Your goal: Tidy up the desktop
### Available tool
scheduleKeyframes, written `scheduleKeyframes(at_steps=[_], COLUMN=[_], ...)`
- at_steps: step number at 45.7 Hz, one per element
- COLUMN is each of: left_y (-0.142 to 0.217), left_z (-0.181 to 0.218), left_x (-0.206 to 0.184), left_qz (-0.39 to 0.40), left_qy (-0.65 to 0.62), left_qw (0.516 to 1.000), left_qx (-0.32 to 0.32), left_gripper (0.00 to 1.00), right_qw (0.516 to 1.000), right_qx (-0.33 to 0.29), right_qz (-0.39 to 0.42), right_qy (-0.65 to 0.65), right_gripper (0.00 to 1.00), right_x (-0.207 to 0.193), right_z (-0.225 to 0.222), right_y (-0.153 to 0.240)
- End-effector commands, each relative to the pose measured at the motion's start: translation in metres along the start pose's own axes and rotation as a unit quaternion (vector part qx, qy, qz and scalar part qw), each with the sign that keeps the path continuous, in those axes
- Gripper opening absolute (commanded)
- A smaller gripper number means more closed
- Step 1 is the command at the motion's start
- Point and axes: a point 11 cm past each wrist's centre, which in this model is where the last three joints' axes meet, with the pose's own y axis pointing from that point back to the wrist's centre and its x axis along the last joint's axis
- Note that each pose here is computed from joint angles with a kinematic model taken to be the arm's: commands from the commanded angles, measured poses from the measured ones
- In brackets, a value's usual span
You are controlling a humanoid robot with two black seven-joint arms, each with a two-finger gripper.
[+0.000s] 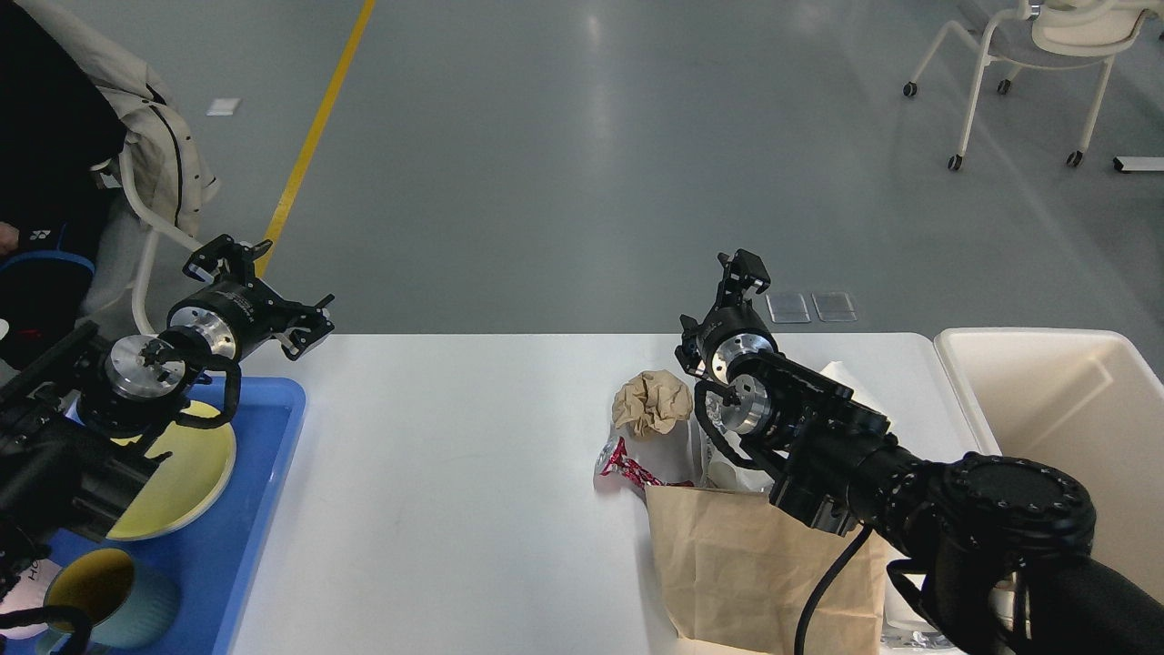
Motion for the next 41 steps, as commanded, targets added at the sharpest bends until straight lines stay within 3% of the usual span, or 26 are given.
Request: scheduleKeyframes(at_steps=[1,29,41], left_y=[-0.001,0.023,0.029], left_z=[-0.009,-0.022,-0.022], left_x=[0.008,0.05,0.055], left_qz=[-0.009,-0.122,-0.136], left_qy=[0.092,0.086,0.091], left_qw=[0.994,0.985,0.981], left_qx=[-0.05,-0.082,-0.105], left_gripper=[0.96,0.97,0.97], right_qw=[1.0,1.0,1.0], right_qx=[0.0,0.0,0.0], right_qz=[0.001,0.0,0.001], right_qy=[0.0,0.0,0.0], right_gripper=[1.0,1.0,1.0], right_x=[0.0,0.0,0.0], right_z=[0.0,0.0,0.0], right_y=[0.0,0.0,0.0])
